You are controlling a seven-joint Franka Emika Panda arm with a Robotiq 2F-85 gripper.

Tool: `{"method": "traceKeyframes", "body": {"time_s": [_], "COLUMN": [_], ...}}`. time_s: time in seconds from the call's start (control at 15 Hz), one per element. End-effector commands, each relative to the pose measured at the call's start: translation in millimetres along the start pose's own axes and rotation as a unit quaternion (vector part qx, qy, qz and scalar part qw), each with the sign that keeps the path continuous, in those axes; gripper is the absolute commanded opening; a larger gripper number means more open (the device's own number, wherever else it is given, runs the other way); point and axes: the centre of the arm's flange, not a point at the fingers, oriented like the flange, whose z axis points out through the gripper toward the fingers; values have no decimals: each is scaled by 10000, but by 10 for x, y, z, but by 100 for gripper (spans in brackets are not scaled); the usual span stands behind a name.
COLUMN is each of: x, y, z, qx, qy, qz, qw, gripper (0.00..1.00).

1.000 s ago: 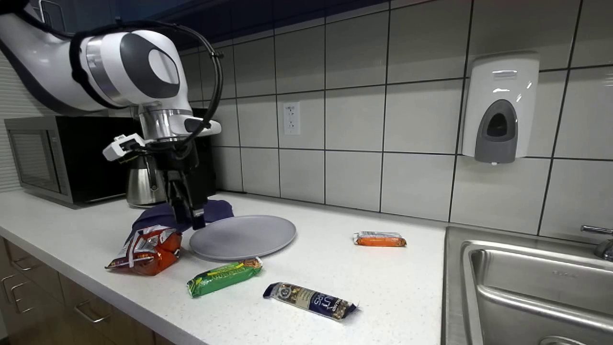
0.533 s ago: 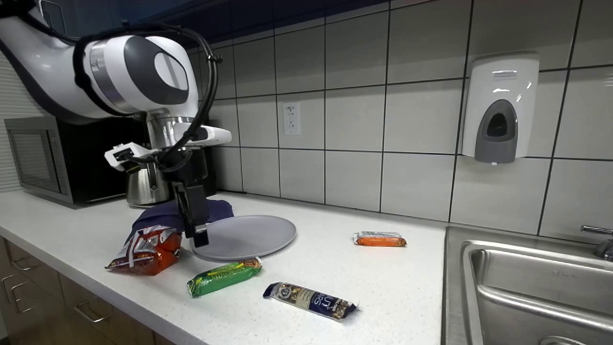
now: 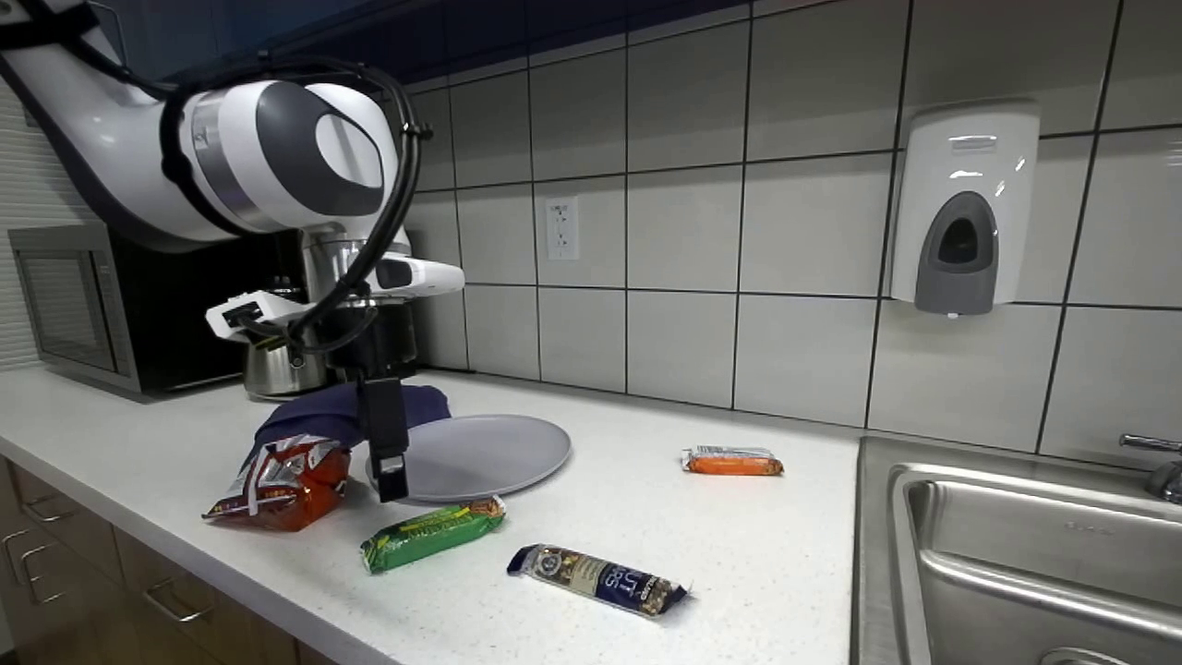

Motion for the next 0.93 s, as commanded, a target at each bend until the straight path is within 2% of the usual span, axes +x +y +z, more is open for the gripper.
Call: {"method": "traceKeyframes", "body": {"time_s": [0.0, 0.87], "x": [21, 165], "y": [2, 62], "z": [78, 365], "qx": [-58, -161], "qy": [3, -273], "qz": [179, 512], "qw": [9998, 9982], "gripper": [100, 100]}}
